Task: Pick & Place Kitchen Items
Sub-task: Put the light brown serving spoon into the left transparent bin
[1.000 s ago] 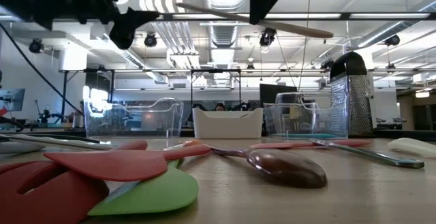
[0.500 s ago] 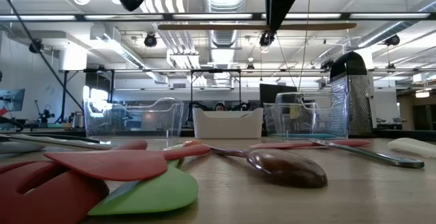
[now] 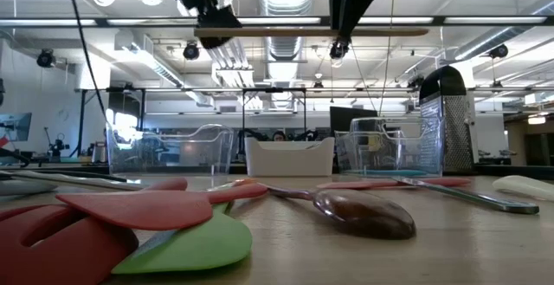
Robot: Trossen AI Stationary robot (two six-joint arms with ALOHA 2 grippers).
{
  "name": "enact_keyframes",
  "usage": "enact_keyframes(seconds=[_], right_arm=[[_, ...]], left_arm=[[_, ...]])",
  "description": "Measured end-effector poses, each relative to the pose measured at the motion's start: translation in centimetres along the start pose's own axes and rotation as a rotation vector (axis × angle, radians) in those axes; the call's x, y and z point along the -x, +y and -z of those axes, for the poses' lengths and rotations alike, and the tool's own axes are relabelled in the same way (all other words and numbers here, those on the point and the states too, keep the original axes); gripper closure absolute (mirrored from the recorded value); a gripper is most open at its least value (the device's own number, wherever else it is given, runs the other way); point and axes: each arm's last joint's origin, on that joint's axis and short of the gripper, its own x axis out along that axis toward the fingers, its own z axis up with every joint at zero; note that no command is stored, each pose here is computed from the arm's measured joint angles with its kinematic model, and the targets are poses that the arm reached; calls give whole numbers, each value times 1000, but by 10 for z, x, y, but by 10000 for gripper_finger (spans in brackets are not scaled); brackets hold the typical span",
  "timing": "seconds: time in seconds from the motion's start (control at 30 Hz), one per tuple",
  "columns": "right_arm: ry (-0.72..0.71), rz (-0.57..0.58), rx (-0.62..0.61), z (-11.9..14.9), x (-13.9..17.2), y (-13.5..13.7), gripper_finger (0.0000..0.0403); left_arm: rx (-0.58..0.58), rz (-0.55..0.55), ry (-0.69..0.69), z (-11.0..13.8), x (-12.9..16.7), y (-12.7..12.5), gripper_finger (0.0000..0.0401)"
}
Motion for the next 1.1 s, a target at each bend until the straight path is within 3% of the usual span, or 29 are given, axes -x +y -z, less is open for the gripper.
enact_keyframes(seconds=[0.1,0.4,0.97,1.1], right_arm=[[0,28,15,0,0,-1,342],[2,120,54,0,0,-3,342],[3,147,64,0,0,-4,342],[4,146,65,0,0,-4,342]], left_arm=[[34,73,37,-2,-14,6,172],[81,156,69,-14,-33,17,172],[145,173,169,-35,-81,46,172],[161,183,184,-37,-90,51,195]])
